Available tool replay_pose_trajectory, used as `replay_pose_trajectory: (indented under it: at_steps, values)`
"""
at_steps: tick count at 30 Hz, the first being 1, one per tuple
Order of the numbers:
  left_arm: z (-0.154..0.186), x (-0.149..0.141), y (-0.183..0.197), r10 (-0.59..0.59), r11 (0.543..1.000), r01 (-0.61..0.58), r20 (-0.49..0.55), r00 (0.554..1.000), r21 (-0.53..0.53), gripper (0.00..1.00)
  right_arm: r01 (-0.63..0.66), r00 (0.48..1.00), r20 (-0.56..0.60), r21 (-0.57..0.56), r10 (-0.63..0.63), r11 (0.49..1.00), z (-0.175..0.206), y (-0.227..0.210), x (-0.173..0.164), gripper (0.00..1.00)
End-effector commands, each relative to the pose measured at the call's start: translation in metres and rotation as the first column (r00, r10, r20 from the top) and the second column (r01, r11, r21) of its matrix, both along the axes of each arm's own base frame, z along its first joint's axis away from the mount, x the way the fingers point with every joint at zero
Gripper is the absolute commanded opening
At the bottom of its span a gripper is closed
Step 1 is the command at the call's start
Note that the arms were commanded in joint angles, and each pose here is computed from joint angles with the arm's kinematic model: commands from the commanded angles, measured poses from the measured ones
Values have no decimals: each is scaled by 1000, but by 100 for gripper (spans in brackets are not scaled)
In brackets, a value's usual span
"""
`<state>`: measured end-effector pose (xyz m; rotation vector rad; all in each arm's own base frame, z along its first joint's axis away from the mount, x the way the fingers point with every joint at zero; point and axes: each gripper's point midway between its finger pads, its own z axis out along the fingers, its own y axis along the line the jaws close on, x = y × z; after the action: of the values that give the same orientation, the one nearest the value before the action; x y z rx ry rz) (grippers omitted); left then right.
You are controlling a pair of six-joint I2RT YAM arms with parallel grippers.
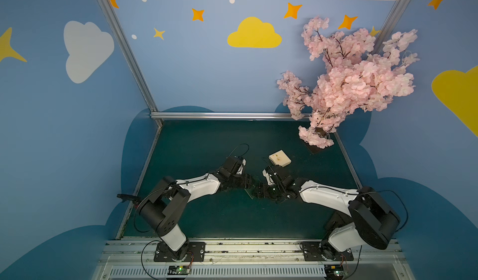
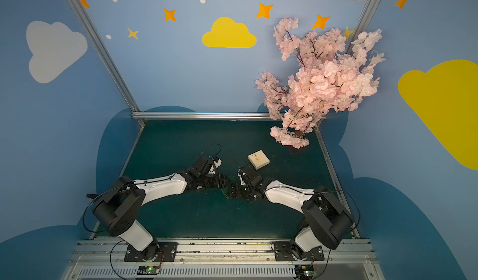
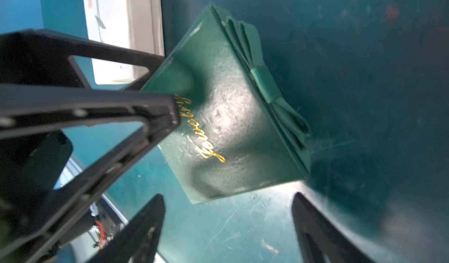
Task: Take the rings out of the lift-off lid box
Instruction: Close the lid on the jewelry box.
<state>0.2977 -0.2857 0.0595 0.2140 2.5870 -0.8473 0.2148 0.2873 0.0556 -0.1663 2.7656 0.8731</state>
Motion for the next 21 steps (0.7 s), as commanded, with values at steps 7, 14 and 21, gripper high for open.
replay_pose_trajectory:
  at_steps: [7, 14, 21]
  values:
    - [-8, -3, 0, -24, 999, 24, -6, 1000, 35, 63, -2, 1000, 16, -8, 2, 1000, 3, 6, 8, 79]
    - [-12, -7, 2, -26, 999, 27, -18, 999, 39, 59, -11, 999, 39, -33, 12, 999, 7, 7, 15, 79]
    - [-27, -9, 8, -7, 997, 11, -49, 999, 81, 58, -20, 999, 43, -47, 22, 999, 6, 10, 20, 79]
